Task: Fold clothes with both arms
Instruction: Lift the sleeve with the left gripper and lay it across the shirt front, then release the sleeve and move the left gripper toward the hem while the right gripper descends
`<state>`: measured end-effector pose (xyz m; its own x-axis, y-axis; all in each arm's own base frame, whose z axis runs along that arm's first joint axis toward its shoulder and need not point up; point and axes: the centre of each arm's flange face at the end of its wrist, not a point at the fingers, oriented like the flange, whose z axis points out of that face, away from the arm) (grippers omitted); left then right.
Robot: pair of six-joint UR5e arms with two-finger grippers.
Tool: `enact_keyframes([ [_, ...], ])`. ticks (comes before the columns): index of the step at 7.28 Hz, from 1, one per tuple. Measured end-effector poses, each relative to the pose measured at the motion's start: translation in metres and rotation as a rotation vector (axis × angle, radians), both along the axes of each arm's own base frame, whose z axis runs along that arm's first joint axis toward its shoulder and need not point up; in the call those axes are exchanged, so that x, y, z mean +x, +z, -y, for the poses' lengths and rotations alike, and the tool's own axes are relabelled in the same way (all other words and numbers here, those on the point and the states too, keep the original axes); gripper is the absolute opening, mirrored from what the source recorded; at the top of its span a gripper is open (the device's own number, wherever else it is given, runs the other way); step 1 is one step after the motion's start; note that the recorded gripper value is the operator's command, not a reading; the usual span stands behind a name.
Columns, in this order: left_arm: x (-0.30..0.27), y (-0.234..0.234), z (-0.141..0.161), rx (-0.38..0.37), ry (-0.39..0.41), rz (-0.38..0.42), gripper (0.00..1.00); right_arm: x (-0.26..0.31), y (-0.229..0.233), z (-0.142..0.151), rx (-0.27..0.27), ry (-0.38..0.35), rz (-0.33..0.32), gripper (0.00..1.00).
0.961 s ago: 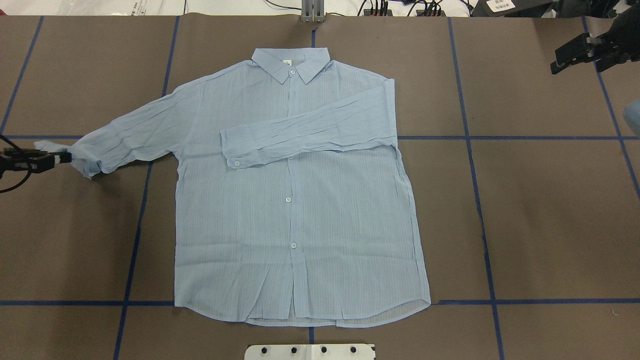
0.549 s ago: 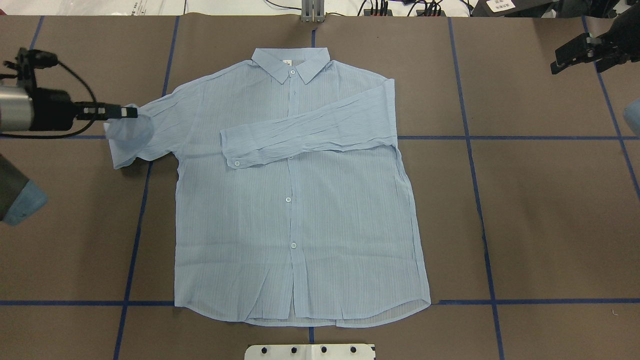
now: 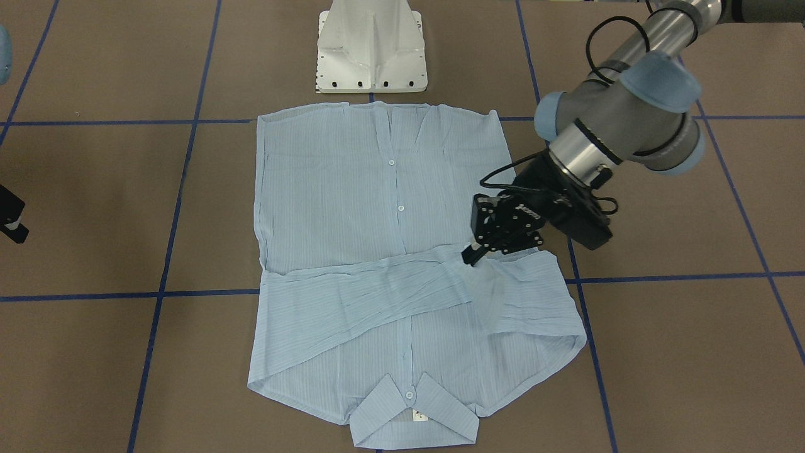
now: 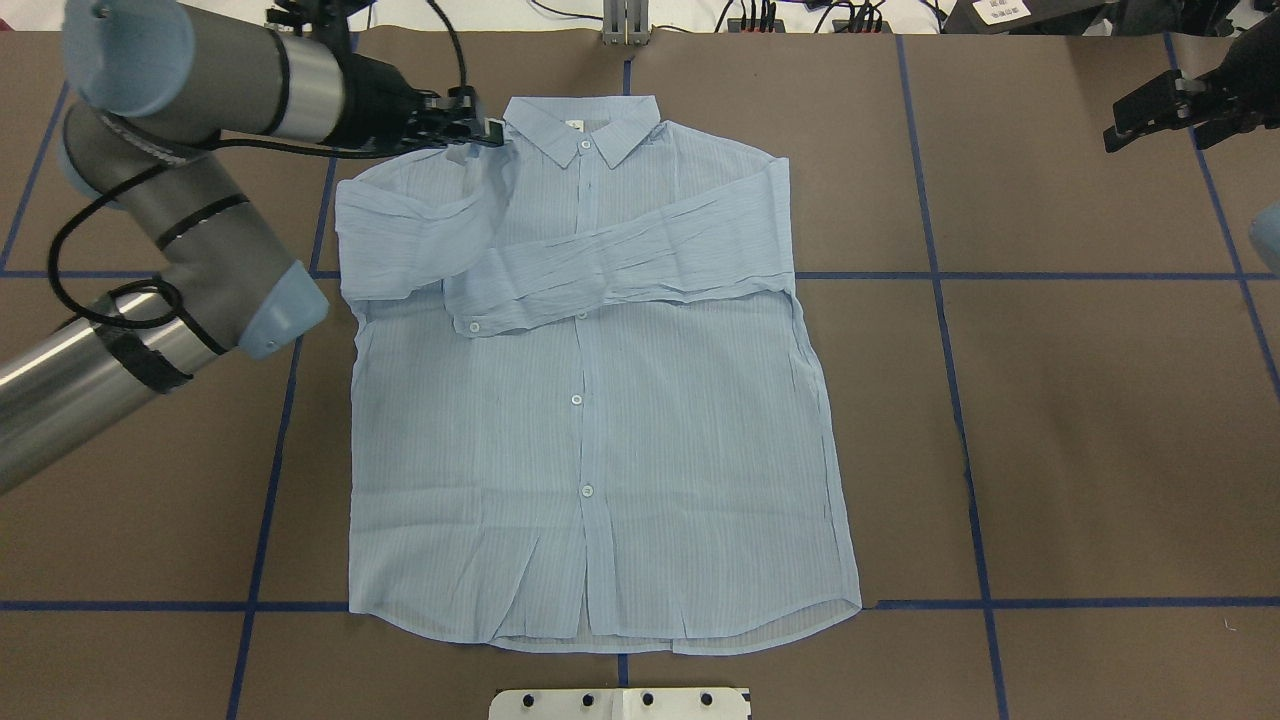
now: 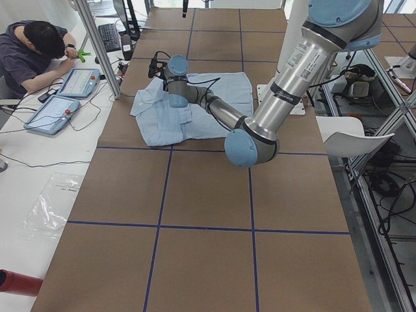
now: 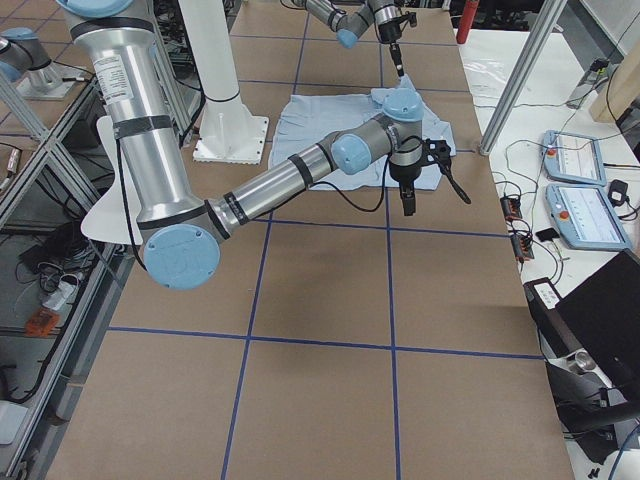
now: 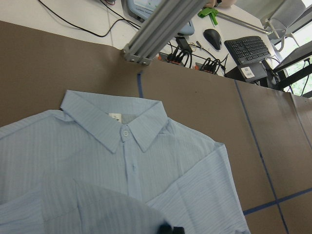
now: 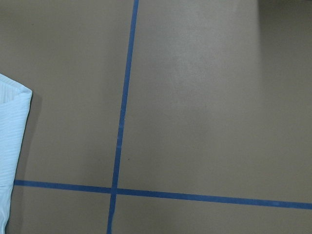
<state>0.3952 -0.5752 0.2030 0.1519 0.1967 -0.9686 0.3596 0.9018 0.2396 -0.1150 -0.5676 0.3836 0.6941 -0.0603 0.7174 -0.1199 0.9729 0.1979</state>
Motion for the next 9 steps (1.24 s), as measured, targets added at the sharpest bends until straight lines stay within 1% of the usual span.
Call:
enact_keyframes([
  [1, 0.035, -0.022, -0.011, -0.003, -0.008, -0.006, 0.00, 0.000, 0.001, 0.000, -0.001, 0.000, 0.000, 1.00],
  [3, 0.115, -0.031, -0.040, -0.014, -0.017, 0.016, 0.00, 0.000, 0.001, 0.000, -0.003, 0.000, 0.000, 1.00],
  [4, 0.152, -0.032, -0.057, -0.016, -0.026, 0.031, 0.99, 0.000, 0.002, 0.000, -0.004, 0.000, 0.000, 1.00],
  [5, 0.178, -0.037, -0.070, -0.013, -0.022, 0.037, 1.00, 0.000, 0.002, 0.000, -0.004, 0.000, 0.000, 1.00],
  [6, 0.192, -0.041, -0.079, 0.002, -0.018, 0.043, 1.00, 0.000, 0.002, 0.000, -0.004, 0.000, 0.000, 1.00],
  [7, 0.199, -0.043, -0.085, 0.035, -0.015, 0.058, 1.00, 0.000, 0.001, -0.001, -0.003, 0.000, 0.001, 1.00],
  [9, 0.202, -0.038, -0.089, 0.130, 0.013, 0.121, 1.00, -0.002, -0.002, -0.001, 0.000, 0.008, 0.010, 1.00],
])
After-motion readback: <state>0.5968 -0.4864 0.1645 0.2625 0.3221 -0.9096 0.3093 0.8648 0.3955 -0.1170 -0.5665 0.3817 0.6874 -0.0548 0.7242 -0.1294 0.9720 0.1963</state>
